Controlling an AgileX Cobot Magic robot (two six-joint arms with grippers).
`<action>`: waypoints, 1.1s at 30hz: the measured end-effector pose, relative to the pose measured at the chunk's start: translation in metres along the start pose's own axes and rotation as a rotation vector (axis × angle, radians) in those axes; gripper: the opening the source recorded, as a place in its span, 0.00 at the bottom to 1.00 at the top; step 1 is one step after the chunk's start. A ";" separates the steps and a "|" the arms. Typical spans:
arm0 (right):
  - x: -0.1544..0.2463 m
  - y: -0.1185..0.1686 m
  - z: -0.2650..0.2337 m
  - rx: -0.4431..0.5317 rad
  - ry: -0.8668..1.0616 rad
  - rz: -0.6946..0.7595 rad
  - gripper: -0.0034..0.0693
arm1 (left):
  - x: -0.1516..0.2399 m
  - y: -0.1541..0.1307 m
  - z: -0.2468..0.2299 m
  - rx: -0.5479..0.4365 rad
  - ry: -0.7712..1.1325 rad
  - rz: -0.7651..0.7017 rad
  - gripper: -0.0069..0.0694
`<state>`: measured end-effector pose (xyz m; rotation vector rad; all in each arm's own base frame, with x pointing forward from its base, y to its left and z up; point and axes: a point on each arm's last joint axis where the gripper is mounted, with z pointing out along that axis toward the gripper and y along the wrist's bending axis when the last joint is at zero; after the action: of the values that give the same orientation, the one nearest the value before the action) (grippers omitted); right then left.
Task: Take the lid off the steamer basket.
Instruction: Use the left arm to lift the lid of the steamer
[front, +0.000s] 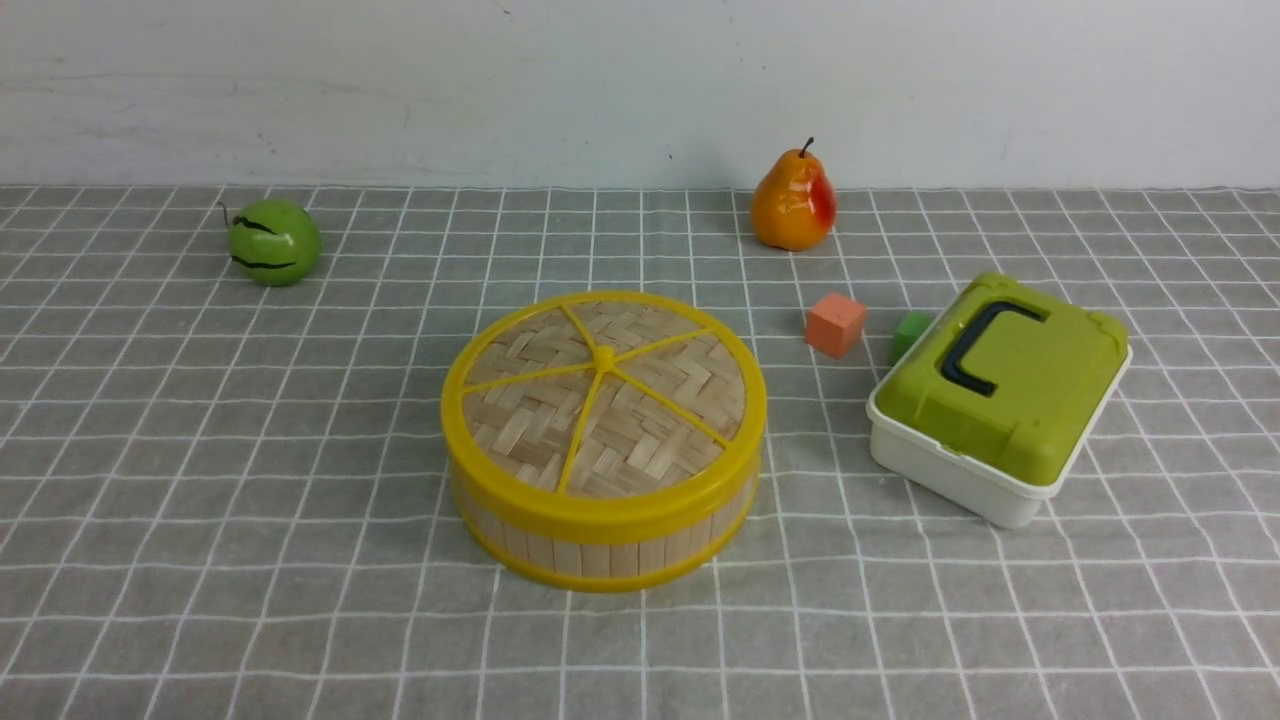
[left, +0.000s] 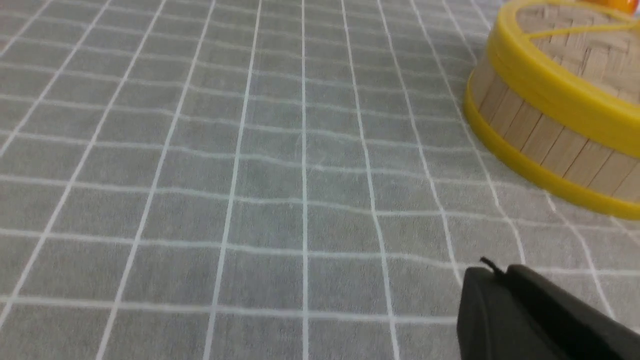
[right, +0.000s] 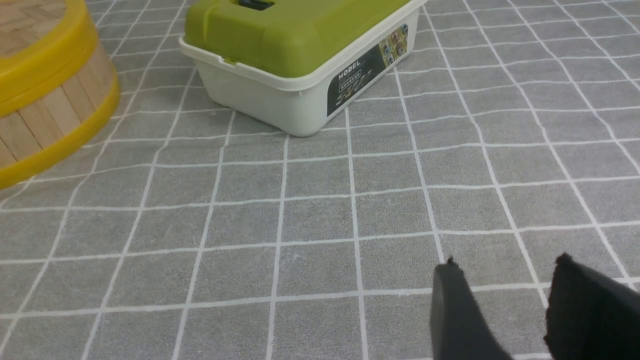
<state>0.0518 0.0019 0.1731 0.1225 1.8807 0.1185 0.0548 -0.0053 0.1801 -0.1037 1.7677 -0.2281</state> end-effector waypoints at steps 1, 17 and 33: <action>0.000 0.000 0.000 0.000 0.000 0.000 0.38 | -0.004 -0.001 0.000 0.009 -0.039 0.001 0.13; 0.000 0.000 0.000 0.000 0.000 0.000 0.38 | -0.063 -0.011 -0.026 0.172 -0.755 -0.082 0.13; 0.000 0.000 0.000 0.000 0.000 0.000 0.38 | -0.172 -0.023 -0.029 0.078 -0.708 -0.279 0.13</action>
<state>0.0518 0.0019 0.1731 0.1225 1.8807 0.1185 0.0614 0.0088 0.3549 -0.3329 1.0345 -0.4048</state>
